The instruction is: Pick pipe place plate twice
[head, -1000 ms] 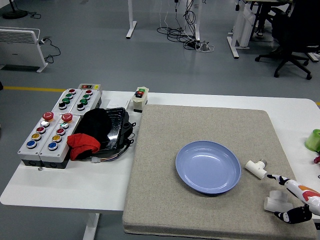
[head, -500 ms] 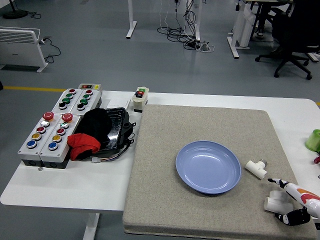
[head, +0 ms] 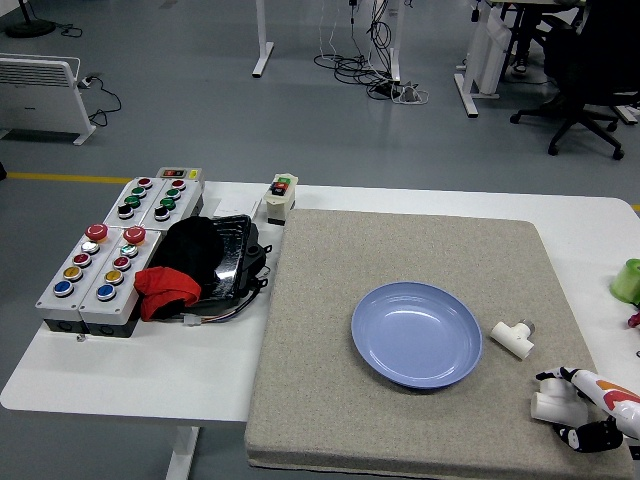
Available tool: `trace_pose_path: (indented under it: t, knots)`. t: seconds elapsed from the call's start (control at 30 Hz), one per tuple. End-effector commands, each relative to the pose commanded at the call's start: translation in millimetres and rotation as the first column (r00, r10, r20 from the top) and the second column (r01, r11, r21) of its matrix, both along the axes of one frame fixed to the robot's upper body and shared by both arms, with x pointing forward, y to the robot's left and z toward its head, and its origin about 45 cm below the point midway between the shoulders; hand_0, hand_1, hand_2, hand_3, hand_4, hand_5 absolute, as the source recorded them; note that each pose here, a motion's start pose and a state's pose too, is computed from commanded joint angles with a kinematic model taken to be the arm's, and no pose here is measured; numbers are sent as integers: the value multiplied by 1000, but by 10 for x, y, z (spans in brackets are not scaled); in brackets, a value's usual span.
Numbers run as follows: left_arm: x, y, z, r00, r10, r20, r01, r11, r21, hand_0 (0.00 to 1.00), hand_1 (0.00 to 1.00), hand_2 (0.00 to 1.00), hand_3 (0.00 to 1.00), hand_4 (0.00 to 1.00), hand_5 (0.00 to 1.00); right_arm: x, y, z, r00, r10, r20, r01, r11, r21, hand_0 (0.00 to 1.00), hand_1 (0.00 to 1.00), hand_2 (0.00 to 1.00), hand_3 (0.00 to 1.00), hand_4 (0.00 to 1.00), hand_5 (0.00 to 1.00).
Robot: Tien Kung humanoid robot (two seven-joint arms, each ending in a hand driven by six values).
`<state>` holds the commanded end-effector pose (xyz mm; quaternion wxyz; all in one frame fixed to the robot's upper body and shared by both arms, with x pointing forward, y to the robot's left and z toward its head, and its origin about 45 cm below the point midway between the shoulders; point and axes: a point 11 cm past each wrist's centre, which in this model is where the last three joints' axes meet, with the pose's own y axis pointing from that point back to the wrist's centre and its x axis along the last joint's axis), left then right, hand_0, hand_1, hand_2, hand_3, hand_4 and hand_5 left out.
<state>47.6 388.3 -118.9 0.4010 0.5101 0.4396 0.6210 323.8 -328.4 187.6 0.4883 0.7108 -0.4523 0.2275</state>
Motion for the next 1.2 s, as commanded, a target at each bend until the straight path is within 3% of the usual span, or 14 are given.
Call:
trace_pose_path:
  t: [0.03, 0.07, 0.53, 0.73, 1.1, 1.2]
  knots:
    - [0, 0, 0, 1000, 0, 0, 0, 1000, 0, 622, 585, 511, 586, 267, 998, 2, 1, 4, 1000, -1, 2, 1, 1000, 2, 631, 658, 701, 774, 587, 22]
    - [1, 1, 0, 1000, 0, 0, 0, 1000, 0, 622, 585, 511, 586, 266, 998, 5, 0, 12, 1000, -2, 7, 2, 1000, 4, 547, 599, 652, 744, 541, 26]
    - [15, 1, 2, 1000, 2, 5, -2, 1000, -2, 622, 586, 512, 585, 266, 998, 76, 20, 170, 996, -12, 89, 9, 999, 37, 483, 560, 623, 718, 551, 28]
    - [16, 4, 3, 1000, 4, 7, -4, 1000, -1, 622, 585, 513, 585, 266, 998, 186, 165, 277, 990, -5, 139, -4, 998, 68, 477, 557, 620, 716, 543, 19]
    - [34, 16, 8, 1000, 7, 14, -7, 1000, 1, 622, 583, 509, 585, 266, 998, 499, 701, 453, 974, 80, 212, -105, 989, 108, 496, 566, 622, 706, 511, 15]
    - [36, 20, 10, 1000, 8, 14, -8, 1000, 2, 622, 583, 509, 585, 266, 998, 629, 893, 522, 962, 114, 247, -145, 983, 110, 496, 566, 622, 706, 511, 15]
